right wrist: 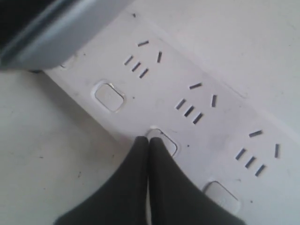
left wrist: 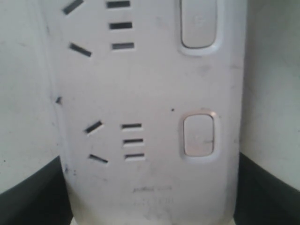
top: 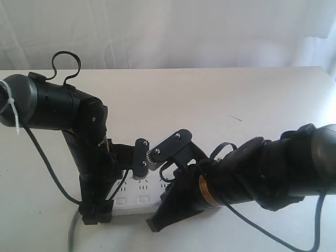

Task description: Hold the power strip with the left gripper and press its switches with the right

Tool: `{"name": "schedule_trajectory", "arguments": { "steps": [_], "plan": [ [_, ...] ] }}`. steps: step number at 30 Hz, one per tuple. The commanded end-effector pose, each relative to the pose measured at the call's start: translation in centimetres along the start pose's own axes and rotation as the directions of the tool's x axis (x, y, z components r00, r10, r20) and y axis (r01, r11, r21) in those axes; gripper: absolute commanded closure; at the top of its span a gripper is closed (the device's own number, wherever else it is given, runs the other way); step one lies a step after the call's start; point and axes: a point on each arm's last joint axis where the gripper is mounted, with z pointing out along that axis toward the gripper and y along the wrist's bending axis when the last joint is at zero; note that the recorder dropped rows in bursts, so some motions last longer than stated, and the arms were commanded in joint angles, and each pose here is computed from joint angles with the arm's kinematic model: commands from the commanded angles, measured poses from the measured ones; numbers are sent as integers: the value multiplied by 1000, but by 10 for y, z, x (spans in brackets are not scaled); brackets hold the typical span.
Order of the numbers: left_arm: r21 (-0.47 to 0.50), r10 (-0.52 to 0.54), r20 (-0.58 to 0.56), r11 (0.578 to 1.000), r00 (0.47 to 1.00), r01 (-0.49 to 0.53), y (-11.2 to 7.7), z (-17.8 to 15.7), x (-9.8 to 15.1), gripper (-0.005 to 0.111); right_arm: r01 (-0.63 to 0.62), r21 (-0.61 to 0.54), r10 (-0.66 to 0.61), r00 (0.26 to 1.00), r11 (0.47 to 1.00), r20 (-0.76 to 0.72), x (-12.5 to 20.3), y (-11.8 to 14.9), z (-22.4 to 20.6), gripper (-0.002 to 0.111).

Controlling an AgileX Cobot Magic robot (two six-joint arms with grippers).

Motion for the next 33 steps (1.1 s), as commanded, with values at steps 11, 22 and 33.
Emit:
{"name": "schedule_trajectory", "arguments": {
  "steps": [11, 22, 33],
  "plan": [
    [8, 42, -39, 999, 998, -42, -1, 15, 3, 107, -14, 48, 14, 1000, 999, 0, -3, -5, 7, 108],
    [16, 42, -44, 999, 998, -42, -2, 15, 4, 107, -14, -3, 14, 1000, 1000, -20, -3, -1, 14, 108],
    [21, 42, -47, 999, 998, -41, -2, 15, 4, 107, -15, -1, 15, 999, 1000, -52, 9, -2, 14, 108]
  ]
}}
